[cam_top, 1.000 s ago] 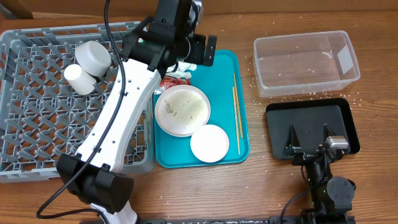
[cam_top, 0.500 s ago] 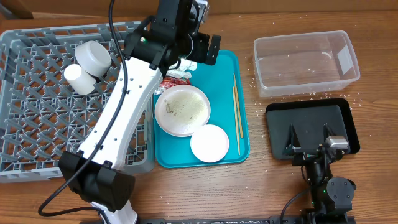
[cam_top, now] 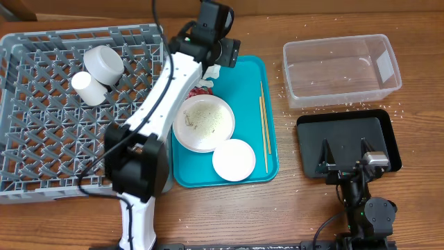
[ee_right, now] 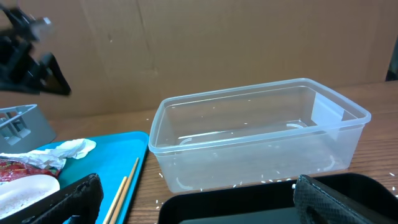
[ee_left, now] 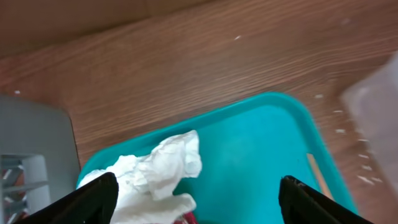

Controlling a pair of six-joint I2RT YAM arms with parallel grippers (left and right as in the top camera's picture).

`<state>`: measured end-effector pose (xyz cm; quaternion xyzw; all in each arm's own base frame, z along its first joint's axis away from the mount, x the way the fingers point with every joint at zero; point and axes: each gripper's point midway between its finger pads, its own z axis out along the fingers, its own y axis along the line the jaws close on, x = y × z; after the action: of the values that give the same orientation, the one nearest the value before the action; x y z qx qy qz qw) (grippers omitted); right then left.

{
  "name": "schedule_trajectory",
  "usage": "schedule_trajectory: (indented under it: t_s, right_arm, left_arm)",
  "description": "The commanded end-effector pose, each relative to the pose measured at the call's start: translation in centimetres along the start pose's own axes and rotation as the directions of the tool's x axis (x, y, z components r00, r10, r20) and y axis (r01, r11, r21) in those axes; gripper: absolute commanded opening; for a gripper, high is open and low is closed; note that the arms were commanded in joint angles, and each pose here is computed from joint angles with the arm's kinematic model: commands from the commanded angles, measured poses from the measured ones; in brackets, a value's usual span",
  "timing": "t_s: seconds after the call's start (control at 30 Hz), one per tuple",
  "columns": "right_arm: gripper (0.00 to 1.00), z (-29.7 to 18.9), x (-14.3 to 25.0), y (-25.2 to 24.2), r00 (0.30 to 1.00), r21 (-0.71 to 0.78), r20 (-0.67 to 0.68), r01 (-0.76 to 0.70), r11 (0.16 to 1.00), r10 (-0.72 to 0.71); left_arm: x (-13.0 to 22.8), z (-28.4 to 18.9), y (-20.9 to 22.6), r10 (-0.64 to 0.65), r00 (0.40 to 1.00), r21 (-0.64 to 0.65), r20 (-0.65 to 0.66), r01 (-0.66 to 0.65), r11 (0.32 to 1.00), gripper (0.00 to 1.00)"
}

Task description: Sort waste into correct bins and load items into the dishwasher

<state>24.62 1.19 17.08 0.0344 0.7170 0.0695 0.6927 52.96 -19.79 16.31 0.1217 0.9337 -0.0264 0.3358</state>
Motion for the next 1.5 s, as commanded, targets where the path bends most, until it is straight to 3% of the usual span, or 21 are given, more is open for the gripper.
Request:
schedule_trajectory:
  t_s: [0.0, 0.27, 0.53, 0.7, 0.83, 1.03, 1.1, 1.17, 1.33, 1.47]
  right_arm:
    - [1.00, 0.0, 0.1, -0.1, 1.000, 0.008, 0.007, 0.004, 1.000, -0.004]
    - [1.00, 0.0, 0.1, -0.1, 1.000, 0.008, 0.007, 0.004, 1.000, -0.004]
    - [1.00, 0.0, 0.1, -0.1, 1.000, 0.008, 0.007, 0.004, 1.000, -0.004]
    - [1.00, 0.0, 0.1, -0.1, 1.000, 0.008, 0.007, 0.004, 1.000, -0.004]
    - [1.00, 0.0, 0.1, -0.1, 1.000, 0.008, 0.007, 0.004, 1.000, -0.004]
    - [1.00, 0.0, 0.1, -0.1, 1.000, 0.008, 0.007, 0.004, 1.000, -0.004]
    - [1.00, 0.0, 0.1, -0.1, 1.000, 0.008, 0.007, 0.004, 1.000, -0.004]
    - [1.00, 0.0, 0.1, -0.1, 1.000, 0.008, 0.007, 0.004, 1.000, -0.004]
    - [1.00, 0.0, 0.1, -0.1, 1.000, 0.008, 0.007, 0.004, 1.000, -0.004]
    - [1.00, 0.0, 0.1, -0.1, 1.000, 0.008, 0.007, 0.004, 1.000, -0.004]
  left_arm:
    - [0.5, 1.6, 0.4, 0.049, 0.999, -0.048, -0.011, -0.050, 0.998, 0.83]
    - [2.7, 4.6, 0.3, 0.132, 0.988, -0.046, -0.075, -0.135, 0.990, 0.84]
    - [4.7, 7.0, 0.3, 0.139, 0.982, -0.044, -0.129, -0.146, 0.988, 0.84]
    - [4.1, 6.5, 0.5, 0.098, 0.988, -0.051, -0.116, -0.105, 0.993, 0.82]
    - [1.9, 3.9, 0.6, -0.003, 0.998, -0.057, -0.060, 0.000, 0.998, 0.82]
    - [-3.5, -4.3, 1.3, -0.100, 0.989, -0.041, 0.108, 0.105, 0.994, 0.86]
    - [-5.1, -7.7, 2.8, -0.114, 0.978, -0.076, 0.174, 0.128, 0.989, 1.00]
    - [-5.7, -9.9, 4.0, -0.126, 0.970, -0.095, 0.206, 0.148, 0.984, 1.00]
    - [-5.0, -12.7, 7.1, -0.165, 0.967, -0.129, 0.194, 0.192, 0.973, 1.00]
    - [-1.8, -12.4, 9.3, -0.187, 0.980, -0.182, 0.072, 0.197, 0.963, 1.00]
